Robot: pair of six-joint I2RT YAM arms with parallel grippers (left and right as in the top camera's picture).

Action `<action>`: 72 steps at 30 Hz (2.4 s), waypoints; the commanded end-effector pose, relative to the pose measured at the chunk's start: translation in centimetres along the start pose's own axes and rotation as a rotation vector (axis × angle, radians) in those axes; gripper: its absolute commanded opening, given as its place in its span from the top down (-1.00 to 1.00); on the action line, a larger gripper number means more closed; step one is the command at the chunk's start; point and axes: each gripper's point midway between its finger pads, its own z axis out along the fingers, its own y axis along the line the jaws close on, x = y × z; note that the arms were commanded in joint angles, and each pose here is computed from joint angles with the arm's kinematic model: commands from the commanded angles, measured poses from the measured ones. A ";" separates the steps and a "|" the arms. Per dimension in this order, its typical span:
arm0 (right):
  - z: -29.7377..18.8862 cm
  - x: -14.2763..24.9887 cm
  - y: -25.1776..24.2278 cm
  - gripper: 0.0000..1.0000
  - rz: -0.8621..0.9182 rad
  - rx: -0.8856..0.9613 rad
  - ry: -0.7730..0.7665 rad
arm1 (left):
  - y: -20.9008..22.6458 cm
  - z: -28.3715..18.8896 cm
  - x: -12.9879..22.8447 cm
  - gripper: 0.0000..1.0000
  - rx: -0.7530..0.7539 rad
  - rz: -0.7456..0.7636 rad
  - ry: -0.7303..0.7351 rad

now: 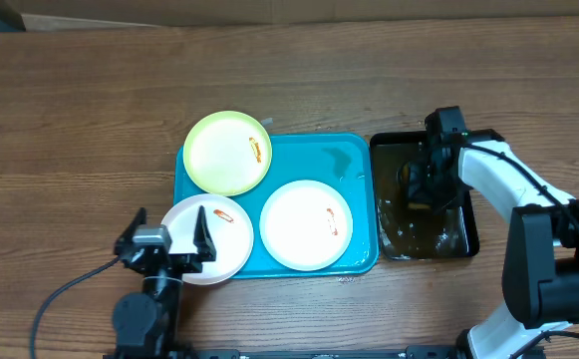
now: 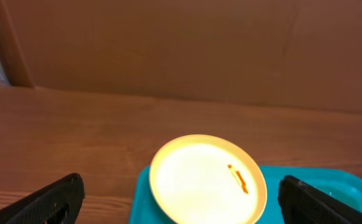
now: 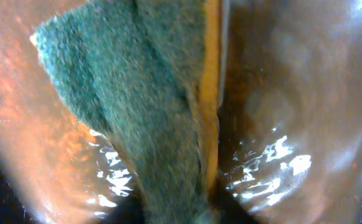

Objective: Clean dirty plates on tray and stack at the side
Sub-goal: 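Reach the left gripper to the white plate's left rim and grip it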

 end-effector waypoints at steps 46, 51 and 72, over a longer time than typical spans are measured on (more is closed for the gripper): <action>-2.0 -4.5 0.5 -0.18 -0.017 0.029 -0.158 | -11.8 6.2 16.7 0.25 0.083 -0.011 1.299; -2.0 -4.5 0.5 -0.16 -0.017 0.029 -0.158 | -11.8 6.5 17.6 0.74 0.081 -0.010 1.308; -1.9 -3.8 0.3 -0.15 -0.016 0.037 -0.131 | -11.5 8.0 17.0 0.33 0.063 0.013 1.242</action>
